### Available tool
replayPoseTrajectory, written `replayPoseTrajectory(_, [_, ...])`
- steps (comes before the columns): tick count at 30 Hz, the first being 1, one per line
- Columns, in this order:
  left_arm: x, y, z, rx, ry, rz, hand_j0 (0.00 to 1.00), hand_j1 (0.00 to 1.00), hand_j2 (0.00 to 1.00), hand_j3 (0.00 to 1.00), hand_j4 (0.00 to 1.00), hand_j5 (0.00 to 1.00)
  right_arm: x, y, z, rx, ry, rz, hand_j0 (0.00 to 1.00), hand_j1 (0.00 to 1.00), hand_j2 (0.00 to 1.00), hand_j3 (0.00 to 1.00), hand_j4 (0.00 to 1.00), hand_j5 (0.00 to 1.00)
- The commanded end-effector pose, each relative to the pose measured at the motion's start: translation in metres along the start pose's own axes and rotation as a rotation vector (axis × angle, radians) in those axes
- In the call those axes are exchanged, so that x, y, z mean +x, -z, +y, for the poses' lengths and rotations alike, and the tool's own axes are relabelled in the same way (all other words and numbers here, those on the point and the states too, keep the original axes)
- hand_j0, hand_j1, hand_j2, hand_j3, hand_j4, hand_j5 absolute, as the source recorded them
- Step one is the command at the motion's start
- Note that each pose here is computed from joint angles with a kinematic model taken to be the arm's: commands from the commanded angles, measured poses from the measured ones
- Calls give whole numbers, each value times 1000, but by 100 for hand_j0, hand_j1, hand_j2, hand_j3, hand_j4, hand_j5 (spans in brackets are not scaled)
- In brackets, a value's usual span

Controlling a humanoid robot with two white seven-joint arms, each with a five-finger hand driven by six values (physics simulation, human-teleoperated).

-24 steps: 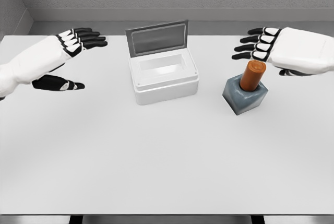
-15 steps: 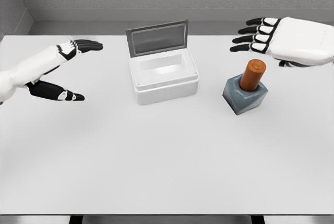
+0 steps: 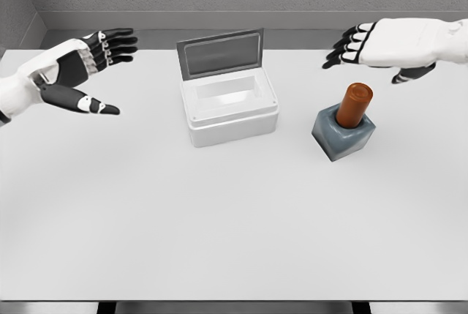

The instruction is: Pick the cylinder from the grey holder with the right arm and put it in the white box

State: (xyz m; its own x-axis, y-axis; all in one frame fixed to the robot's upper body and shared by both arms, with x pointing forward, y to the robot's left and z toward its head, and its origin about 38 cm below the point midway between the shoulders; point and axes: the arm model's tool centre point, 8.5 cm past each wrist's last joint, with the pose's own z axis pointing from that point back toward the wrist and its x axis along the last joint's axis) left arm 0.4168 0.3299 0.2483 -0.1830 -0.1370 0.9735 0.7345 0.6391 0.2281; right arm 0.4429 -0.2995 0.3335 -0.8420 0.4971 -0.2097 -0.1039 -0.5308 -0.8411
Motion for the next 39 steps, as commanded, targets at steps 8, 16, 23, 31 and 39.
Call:
replayPoseTrajectory(8, [-25, 18, 38, 113, -154, 38, 100, 100, 100, 100, 100, 100, 9, 20, 28, 114, -20, -24, 94, 94, 94, 94, 94, 94])
replayPoseTrajectory(16, [-39, 45, 57, 166, -212, 35, 100, 100, 100, 100, 100, 100, 16, 36, 30, 123, -35, -49, 95, 95, 95, 95, 95, 95])
replayPoseTrajectory(23, [-45, 48, 57, 176, -210, 46, 100, 100, 100, 100, 100, 100, 11, 43, 35, 144, -41, -32, 90, 90, 90, 90, 90, 90])
replayPoseTrajectory(31, [-56, 40, 66, 212, -178, 97, 100, 100, 100, 100, 100, 100, 13, 44, 38, 163, -62, -32, 71, 71, 71, 71, 71, 71])
replayPoseTrajectory(39, [-61, 45, 70, 232, -202, 99, 100, 100, 100, 100, 100, 100, 16, 45, 36, 162, -74, -36, 60, 60, 60, 60, 60, 60])
